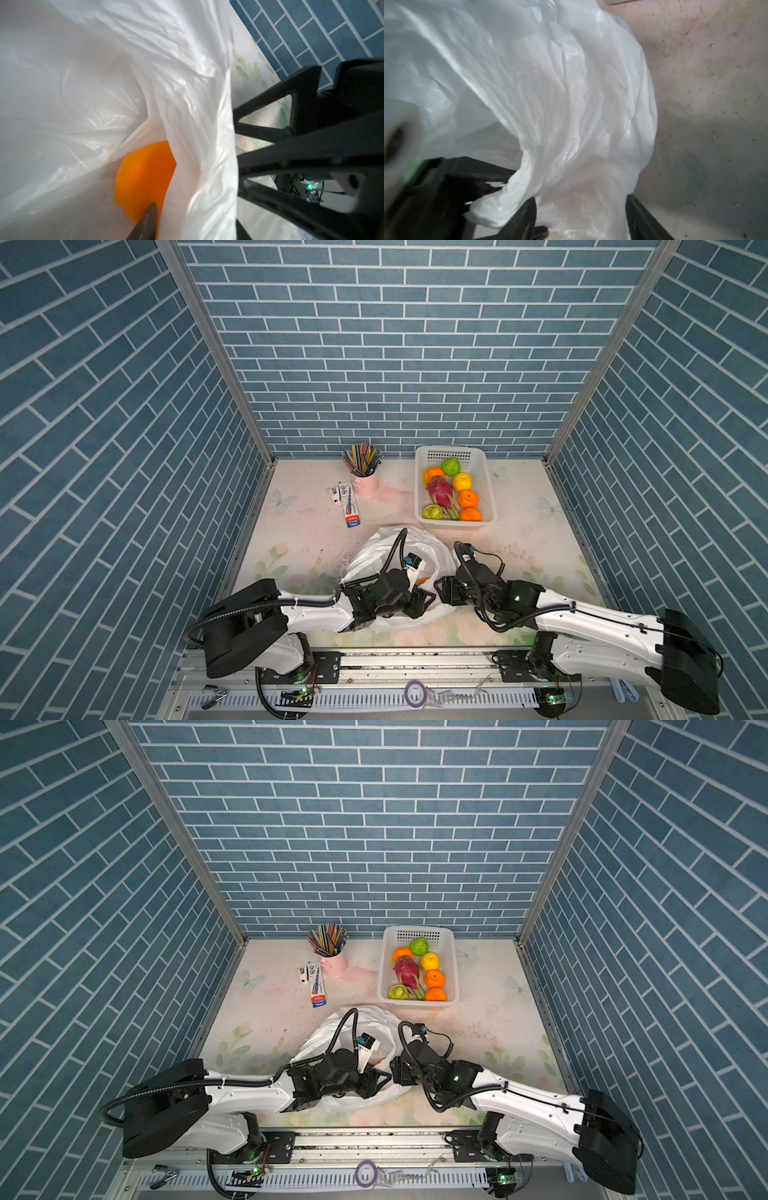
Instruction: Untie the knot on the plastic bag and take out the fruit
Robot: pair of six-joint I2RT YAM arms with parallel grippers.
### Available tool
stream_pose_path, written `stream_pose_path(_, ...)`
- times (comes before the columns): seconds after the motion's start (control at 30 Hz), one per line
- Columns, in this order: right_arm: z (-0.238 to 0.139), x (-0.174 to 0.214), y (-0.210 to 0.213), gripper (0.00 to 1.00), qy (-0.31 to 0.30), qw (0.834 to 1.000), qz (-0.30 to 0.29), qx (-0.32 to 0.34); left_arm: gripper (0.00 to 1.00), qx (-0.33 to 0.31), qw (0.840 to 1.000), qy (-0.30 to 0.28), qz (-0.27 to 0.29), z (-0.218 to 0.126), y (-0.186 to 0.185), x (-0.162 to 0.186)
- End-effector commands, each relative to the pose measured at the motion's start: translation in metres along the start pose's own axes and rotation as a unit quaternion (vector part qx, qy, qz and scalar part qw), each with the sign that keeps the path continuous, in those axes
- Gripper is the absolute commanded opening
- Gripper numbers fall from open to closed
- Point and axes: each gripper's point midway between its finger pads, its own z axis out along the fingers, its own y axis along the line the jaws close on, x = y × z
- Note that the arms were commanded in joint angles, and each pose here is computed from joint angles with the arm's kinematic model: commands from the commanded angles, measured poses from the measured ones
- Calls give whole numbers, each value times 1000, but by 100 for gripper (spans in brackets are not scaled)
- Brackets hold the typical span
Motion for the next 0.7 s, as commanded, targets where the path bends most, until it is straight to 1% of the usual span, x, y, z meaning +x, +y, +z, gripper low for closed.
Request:
stream_pose_path(0.0,-7,-4,11,76,16,996,82,-25,51,-38,994,98,13,1,24,58)
stream_pose_path(0.07,-4,-7,15,79,23,995,89,-27,52,-34,994,104,23,3,20,61)
stream_pose_path(0.17,4,7,-9,80,53,993,95,37,55,-37,993,107,34,3,18,61)
stream_pose_path(0.23,10,25,-28,78,84,988,96,82,60,-39,993,103,37,2,19,60)
stream_pose_path(0.3,13,42,-45,71,113,982,95,117,64,-51,993,98,39,-1,22,58)
stream_pose_path(0.33,15,49,-49,67,121,981,96,118,66,-55,993,95,40,-2,23,56)
stream_pose_path(0.47,25,70,-56,42,131,984,94,76,76,-67,994,70,44,-11,24,44)
stream_pose_path(0.57,29,78,-60,25,140,985,79,69,83,-67,996,43,46,-18,20,29)
stream_pose_path(0.6,30,80,-61,20,145,984,72,71,84,-70,996,33,43,-20,19,24)
stream_pose_path(0.67,32,85,-65,17,155,983,64,79,85,-76,996,17,31,-22,19,13)
